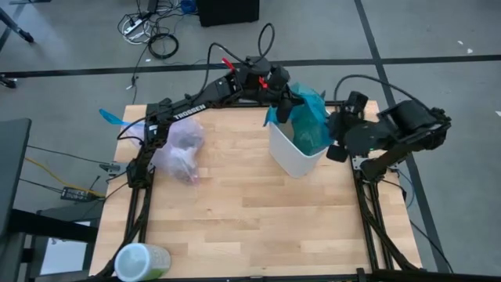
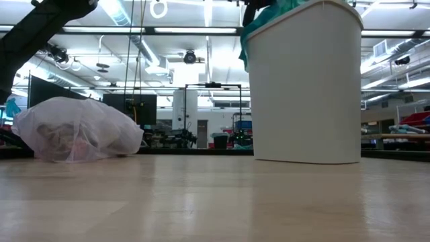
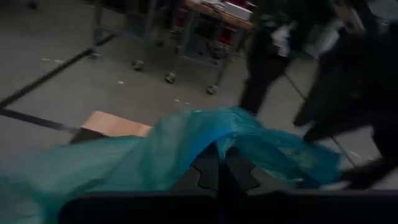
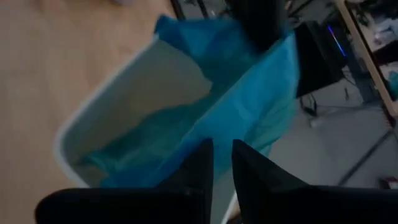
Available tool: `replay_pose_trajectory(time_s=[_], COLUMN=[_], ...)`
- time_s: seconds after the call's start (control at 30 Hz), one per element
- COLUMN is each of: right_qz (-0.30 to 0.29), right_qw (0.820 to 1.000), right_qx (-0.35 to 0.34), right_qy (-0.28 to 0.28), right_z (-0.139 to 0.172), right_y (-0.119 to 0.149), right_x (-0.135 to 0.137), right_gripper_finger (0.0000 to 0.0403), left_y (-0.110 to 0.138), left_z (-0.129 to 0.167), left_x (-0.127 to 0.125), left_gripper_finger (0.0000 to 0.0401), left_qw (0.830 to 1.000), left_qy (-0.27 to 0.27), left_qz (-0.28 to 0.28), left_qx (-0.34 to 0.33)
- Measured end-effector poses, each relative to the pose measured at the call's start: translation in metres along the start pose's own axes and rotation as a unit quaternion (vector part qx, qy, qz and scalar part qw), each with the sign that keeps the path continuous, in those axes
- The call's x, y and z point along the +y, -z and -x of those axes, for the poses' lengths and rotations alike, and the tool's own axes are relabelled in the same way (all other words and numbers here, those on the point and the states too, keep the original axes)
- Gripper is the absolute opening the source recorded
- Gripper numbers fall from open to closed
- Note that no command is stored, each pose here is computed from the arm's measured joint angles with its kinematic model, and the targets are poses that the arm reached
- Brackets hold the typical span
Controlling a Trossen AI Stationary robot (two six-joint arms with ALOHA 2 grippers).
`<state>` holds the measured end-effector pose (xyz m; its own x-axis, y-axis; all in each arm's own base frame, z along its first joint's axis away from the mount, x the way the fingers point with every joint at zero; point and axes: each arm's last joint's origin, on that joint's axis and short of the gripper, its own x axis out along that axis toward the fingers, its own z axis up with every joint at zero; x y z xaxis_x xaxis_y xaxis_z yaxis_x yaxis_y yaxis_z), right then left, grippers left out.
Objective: Place trash/remove bag and relplace
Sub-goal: Put the blue trash bag into the white trash bin
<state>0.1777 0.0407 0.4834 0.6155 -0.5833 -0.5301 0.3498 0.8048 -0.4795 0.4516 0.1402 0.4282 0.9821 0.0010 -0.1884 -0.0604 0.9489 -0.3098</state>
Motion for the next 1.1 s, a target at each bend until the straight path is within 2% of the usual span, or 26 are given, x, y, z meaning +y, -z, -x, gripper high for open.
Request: replay_pose_trajectory(time_s=[0.1, 0.2, 0.33, 0.53, 0.73, 0.83, 0.97, 1.1], right_qz=[0.016, 0.012, 0.001, -0.01, -0.003, 0.001, -0.002, -0.026], right_qw=[1.0, 0.999, 1.0, 0.999, 0.999, 0.999, 0.999, 0.998], right_qx=[0.02, 0.03, 0.029, 0.03, 0.04, 0.043, 0.032, 0.004], right_qy=[0.004, -0.001, -0.003, -0.009, -0.006, -0.002, 0.032, 0.055], right_z=[-0.009, -0.014, -0.013, -0.012, -0.02, -0.024, -0.027, -0.026], right_y=[0.003, 0.003, 0.004, 0.005, 0.0, -0.002, -0.006, -0.011], right_x=[0.005, 0.01, 0.009, 0.008, 0.018, 0.022, 0.023, 0.022], right_gripper_finger=[0.0048, 0.0062, 0.0091, 0.0144, 0.0181, 0.019, 0.0192, 0.0193], left_y=[-0.002, -0.002, -0.002, 0.002, 0.009, 0.01, 0.013, 0.015], left_z=[0.001, 0.002, 0.002, -0.004, -0.014, -0.015, -0.018, -0.02], left_x=[0.006, 0.008, 0.008, 0.016, 0.019, 0.019, 0.02, 0.022], left_gripper_finger=[0.0003, 0.0003, 0.0003, 0.0003, 0.0003, 0.0003, 0.0003, 0.0003], left_qw=[1.0, 0.999, 0.999, 0.995, 0.996, 0.996, 0.996, 0.996], left_qy=[-0.029, -0.038, -0.041, -0.089, -0.087, -0.087, -0.085, -0.089], left_qz=[0.0, -0.004, -0.024, -0.031, -0.028, -0.018, -0.018, -0.017], left_qx=[-0.008, -0.011, -0.011, -0.016, -0.018, -0.015, -0.013, -0.011])
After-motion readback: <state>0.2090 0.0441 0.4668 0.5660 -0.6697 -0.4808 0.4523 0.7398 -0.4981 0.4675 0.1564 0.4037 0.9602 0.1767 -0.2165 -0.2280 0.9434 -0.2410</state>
